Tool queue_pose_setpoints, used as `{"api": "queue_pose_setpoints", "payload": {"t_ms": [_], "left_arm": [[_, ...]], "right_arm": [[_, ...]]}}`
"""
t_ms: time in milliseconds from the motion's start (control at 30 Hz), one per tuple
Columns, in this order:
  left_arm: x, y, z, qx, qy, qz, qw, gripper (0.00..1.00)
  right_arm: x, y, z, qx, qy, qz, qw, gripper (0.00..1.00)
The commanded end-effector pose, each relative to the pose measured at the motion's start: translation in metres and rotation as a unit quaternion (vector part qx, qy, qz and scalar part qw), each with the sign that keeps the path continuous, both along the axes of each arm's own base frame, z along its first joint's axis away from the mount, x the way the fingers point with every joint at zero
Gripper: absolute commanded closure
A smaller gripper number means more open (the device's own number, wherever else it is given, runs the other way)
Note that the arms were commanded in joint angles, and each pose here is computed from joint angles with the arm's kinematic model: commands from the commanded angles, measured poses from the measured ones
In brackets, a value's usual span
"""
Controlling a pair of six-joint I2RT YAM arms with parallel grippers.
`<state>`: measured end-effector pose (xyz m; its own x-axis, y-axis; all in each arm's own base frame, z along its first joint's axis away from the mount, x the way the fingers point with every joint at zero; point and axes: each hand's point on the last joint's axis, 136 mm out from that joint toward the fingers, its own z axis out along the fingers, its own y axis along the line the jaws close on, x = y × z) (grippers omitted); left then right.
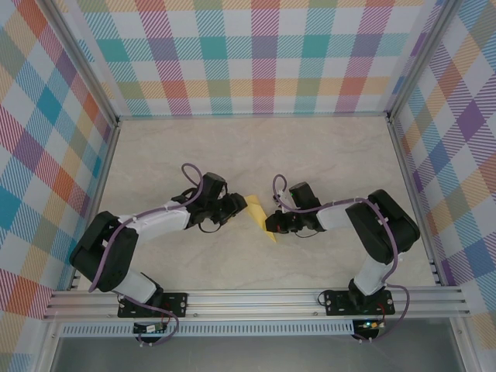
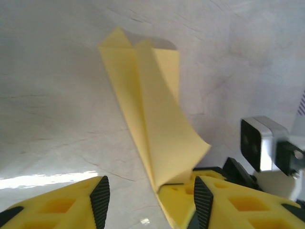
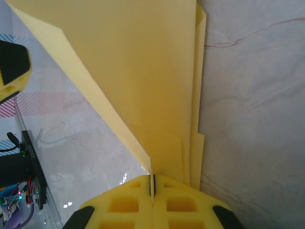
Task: Fold a paper plane with a square sheet of paper (pick it up from the middle)
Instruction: Fold the wing for the fifth time at the center of the table.
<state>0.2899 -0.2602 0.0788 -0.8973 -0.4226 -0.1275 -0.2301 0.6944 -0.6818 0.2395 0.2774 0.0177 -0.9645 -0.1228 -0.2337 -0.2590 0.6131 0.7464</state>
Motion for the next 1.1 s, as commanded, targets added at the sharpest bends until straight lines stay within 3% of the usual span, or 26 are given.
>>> {"api": "queue_pose_setpoints", "payload": {"t_ms": [0, 300, 1067], "left_arm": [[-0.001, -0.032, 0.012, -0.05, -0.028, -0.042, 0.997, 0.53], [-0.004, -0.077, 0.006, -0.071, -0.046, -0.081, 0.993, 0.58], [0.01, -0.079, -0.028, -0.035, -0.055, -0.081, 0.995, 0.54]], "right_arm": [[-0.011, -0.007, -0.018, -0.027, 0.036, 0.002, 0.999, 0.95], [-0.008, -0.009, -0.019, -0.028, 0.043, -0.008, 0.999, 0.96], [-0.009, -0.008, -0.022, -0.025, 0.06, -0.01, 0.998, 0.94]]}}
